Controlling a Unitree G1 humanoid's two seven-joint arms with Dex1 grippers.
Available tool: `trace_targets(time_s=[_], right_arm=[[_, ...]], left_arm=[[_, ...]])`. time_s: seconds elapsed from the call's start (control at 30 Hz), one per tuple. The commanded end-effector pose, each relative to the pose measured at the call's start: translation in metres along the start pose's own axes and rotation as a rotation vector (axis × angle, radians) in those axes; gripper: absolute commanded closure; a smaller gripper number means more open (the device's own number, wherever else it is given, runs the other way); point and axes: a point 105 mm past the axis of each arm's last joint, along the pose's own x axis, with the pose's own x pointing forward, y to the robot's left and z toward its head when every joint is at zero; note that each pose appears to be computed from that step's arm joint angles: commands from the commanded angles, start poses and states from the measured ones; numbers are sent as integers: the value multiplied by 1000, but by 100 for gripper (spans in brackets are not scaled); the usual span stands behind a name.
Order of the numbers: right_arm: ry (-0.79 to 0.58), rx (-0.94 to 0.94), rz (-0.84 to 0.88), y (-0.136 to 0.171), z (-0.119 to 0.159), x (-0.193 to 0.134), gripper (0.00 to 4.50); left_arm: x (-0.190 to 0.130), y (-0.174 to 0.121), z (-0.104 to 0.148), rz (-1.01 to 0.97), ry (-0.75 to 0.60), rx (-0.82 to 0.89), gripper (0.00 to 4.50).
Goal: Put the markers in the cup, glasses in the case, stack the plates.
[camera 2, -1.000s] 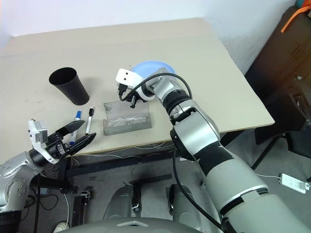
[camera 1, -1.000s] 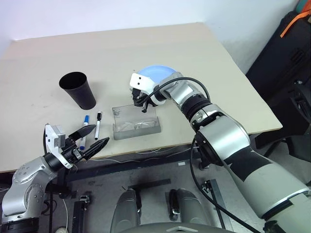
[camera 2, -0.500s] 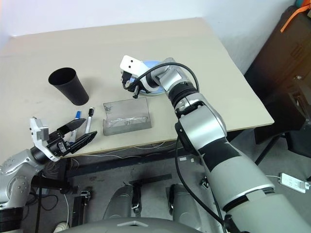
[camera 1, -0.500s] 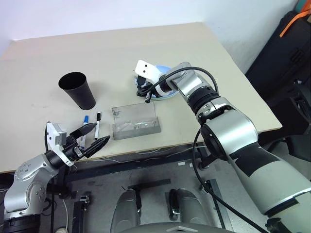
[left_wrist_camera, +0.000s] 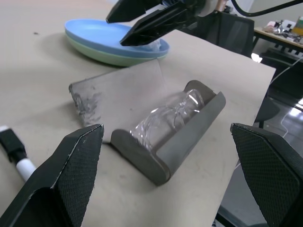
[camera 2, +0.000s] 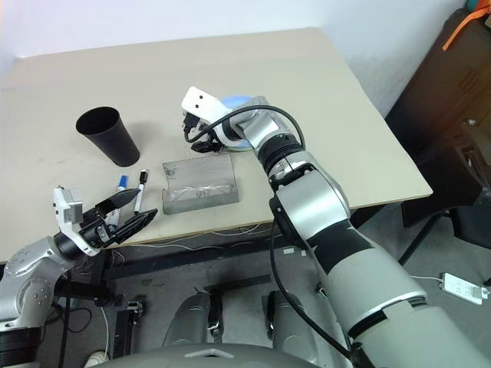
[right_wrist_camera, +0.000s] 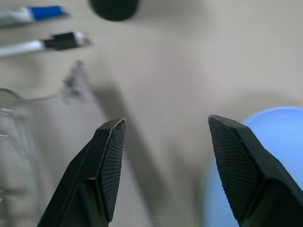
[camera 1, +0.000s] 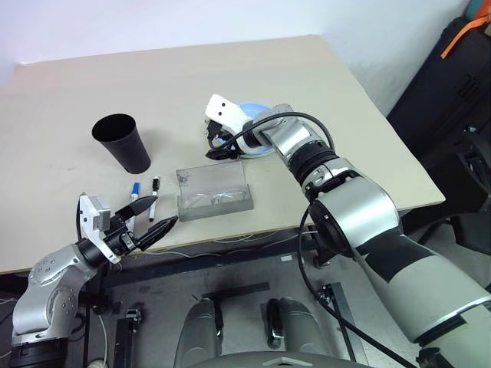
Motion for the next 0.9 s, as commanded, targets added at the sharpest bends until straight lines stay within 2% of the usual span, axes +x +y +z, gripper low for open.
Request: trace_targets(time_s=[0.03,0.3,0.73,0.8,0.83,0.9], right_arm=[[-30,-5,95,11,18,-1,150],[60,-30,88,18,-4,11,150],[152,-82,64,21,-19,18,150],[167,-102,69,21,-20,18,167],[176,-113,69,21,-21,18,208],[190,-142,64,20,-22,17,253]], left_arm=[[-4,-1,10,0,-20,41,0],[-4,-2,10,2,-19,43,0],[-6,-5,9,10,-20,44,0],[-6,-5,8,14,-20,43,0],[-6,-5,8,15,-21,42,0],[-6,-5,8,17,-21,42,0]])
